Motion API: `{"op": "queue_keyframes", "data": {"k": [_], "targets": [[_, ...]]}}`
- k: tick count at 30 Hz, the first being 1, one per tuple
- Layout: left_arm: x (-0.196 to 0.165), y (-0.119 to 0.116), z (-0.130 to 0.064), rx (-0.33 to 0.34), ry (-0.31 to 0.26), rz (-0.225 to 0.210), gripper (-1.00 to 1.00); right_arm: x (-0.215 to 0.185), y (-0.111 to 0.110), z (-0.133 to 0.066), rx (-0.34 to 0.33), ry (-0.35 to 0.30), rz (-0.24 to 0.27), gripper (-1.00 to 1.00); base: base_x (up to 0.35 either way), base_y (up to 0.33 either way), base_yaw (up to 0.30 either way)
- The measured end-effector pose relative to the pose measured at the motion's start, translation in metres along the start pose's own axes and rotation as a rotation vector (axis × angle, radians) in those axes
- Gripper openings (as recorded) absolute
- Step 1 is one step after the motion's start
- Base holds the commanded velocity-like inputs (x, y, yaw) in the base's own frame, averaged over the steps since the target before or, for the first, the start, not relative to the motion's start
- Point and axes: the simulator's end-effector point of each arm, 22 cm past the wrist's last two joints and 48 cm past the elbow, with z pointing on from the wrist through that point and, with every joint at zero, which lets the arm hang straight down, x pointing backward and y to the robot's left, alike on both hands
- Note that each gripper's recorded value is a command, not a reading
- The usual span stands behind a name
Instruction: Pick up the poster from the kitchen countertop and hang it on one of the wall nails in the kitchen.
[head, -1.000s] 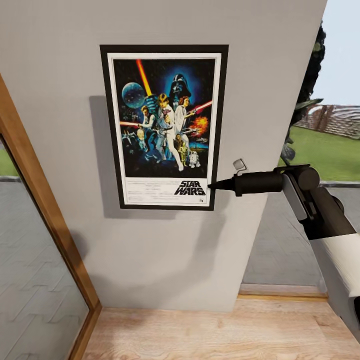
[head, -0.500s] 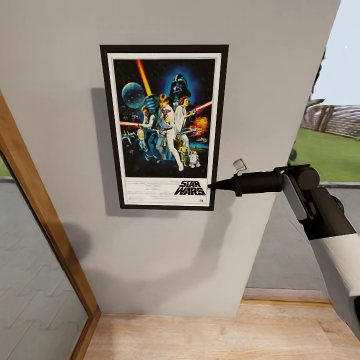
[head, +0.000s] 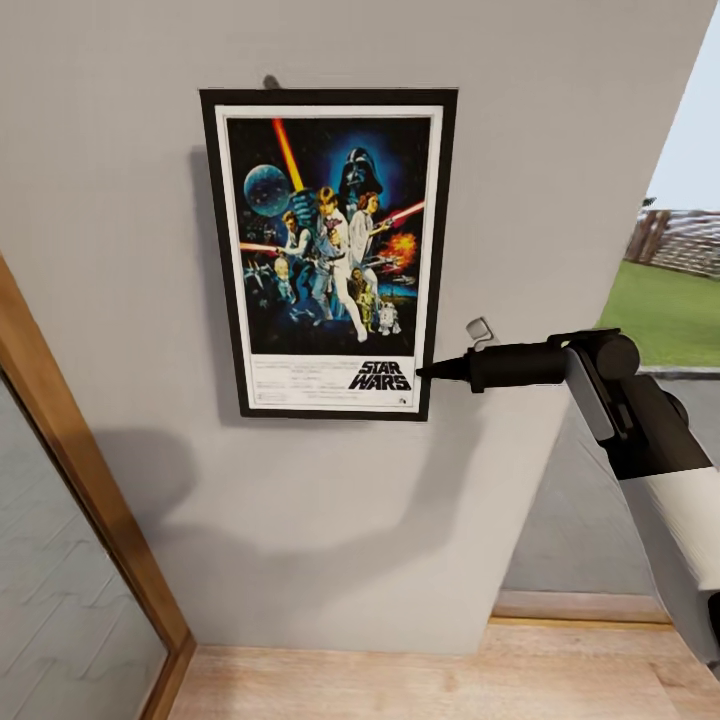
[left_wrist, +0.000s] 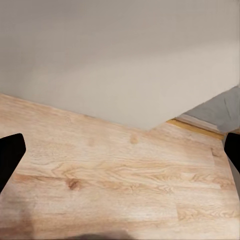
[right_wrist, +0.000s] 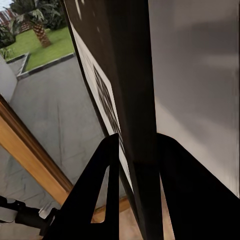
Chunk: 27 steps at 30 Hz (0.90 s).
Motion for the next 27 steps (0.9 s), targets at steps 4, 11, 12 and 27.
{"op": "queue_keyframes", "data": {"k": [4,11,12,27], "targets": [[-0.0001,0.0001,0.0002,0.000,0.000,0.000,1.00,0.0000,-0.0004,0.0000,0.000,0.000,0.000,-1.00,0.027,0.000,0.000],[-0.0003,0.0001,0.0004,0.000,0.000,0.000,1.00,-0.0001,-0.0004,0.0000,0.000,0.000,0.000,-1.00,0.005,0.000,0.000],[-0.0004,0.0001,0.0004,0.000,0.000,0.000,1.00,0.0000,-0.0004,0.0000,0.000,0.000,0.000,-1.00,0.001,0.000,0.000],[-0.0003,0.0006,0.0000,-0.001,0.000,0.000,1.00,-0.0048,0.0006,-0.0014,-0.002,-0.009,0.004,-1.00,0.000,0.000,0.000]]}}
